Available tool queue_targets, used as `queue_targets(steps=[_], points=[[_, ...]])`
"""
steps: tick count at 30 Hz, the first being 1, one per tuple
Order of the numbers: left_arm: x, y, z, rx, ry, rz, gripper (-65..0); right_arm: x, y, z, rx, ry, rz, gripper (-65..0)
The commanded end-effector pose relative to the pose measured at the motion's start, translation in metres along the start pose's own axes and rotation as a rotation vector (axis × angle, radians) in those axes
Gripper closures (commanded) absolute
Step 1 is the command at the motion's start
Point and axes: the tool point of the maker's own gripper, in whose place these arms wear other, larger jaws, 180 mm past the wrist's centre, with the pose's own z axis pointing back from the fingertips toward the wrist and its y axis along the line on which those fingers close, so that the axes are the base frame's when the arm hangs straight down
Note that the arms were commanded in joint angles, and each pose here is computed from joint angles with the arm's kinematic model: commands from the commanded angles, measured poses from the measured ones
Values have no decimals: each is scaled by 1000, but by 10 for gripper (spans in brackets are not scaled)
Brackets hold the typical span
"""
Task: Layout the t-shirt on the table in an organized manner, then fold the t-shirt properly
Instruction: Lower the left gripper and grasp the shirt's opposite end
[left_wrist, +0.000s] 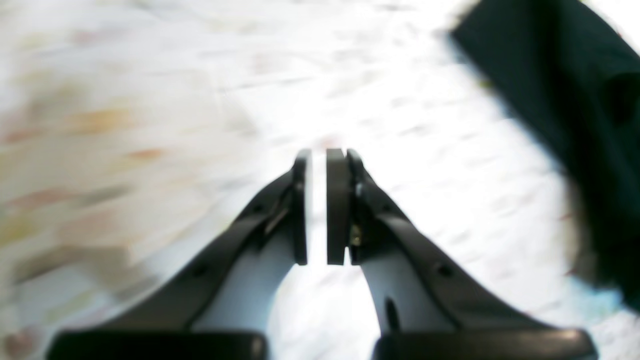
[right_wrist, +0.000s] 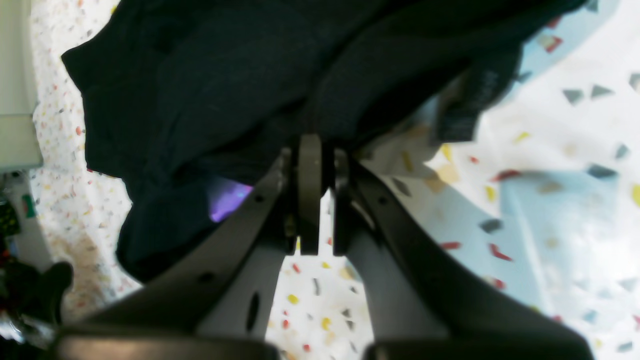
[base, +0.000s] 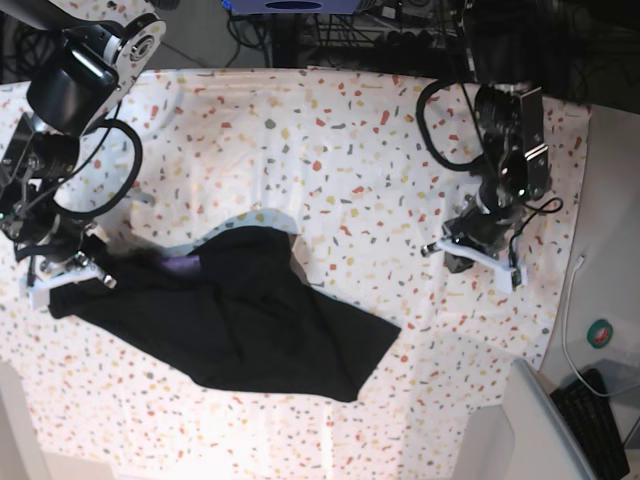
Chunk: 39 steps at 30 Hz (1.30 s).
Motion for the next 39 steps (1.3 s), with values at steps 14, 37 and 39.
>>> queue_targets(steps=[14, 37, 39], points=[[28, -70, -84, -75, 55, 200, -51, 20, -5, 10, -11, -47, 31, 0], [-3, -111, -98, -93, 38, 251, 0, 6, -15, 11, -25, -23, 26, 0], [-5, -106, -97, -87, 32, 258, 0, 6, -16, 11, -28, -23, 28, 0]])
